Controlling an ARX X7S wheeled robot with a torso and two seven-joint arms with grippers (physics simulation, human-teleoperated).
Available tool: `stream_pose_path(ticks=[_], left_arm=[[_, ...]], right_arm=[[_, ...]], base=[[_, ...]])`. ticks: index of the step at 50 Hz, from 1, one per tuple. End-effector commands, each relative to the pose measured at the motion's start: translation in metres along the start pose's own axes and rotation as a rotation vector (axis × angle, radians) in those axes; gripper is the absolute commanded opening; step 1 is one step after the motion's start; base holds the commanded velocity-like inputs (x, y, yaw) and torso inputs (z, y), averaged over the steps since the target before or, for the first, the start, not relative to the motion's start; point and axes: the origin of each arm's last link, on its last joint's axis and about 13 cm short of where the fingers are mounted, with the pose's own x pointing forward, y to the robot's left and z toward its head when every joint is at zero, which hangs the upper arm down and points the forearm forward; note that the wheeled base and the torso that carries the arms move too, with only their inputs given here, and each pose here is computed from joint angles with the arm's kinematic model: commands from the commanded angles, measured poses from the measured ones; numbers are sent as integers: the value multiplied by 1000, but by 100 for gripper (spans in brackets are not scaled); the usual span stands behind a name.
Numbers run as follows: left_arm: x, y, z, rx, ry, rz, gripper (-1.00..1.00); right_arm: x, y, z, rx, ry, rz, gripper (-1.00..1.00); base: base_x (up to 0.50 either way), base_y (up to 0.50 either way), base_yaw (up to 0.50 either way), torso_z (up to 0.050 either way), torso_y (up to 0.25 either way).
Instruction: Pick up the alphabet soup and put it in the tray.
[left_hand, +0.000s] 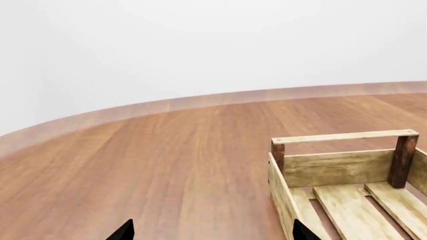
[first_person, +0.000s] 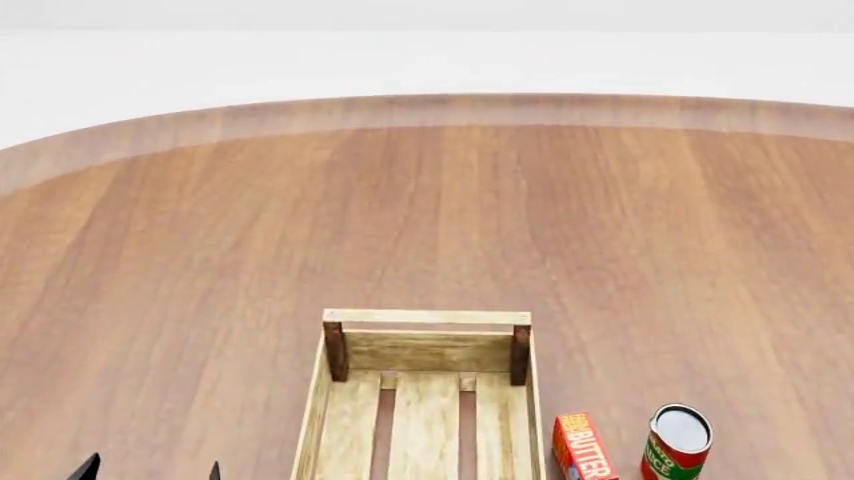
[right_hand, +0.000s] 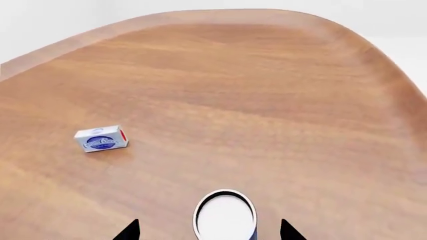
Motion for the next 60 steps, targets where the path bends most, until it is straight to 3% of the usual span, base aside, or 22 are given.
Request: stream_pose_path(ticks=[1,23,60], left_arm=[[0,0,0,-1,-2,0,100],[0,0,-1,-1,2,0,100],[0,0,-1,3,7,2,100]], right_arm=[[9,-4,-2,1,45,-21,100],[23,-1,-17,-73,88,-41,100],[56,9,-31,-109,100,-82,100]], base=[[0,0,0,0,0],[0,0,0,0,0],[0,0,0,0,0]])
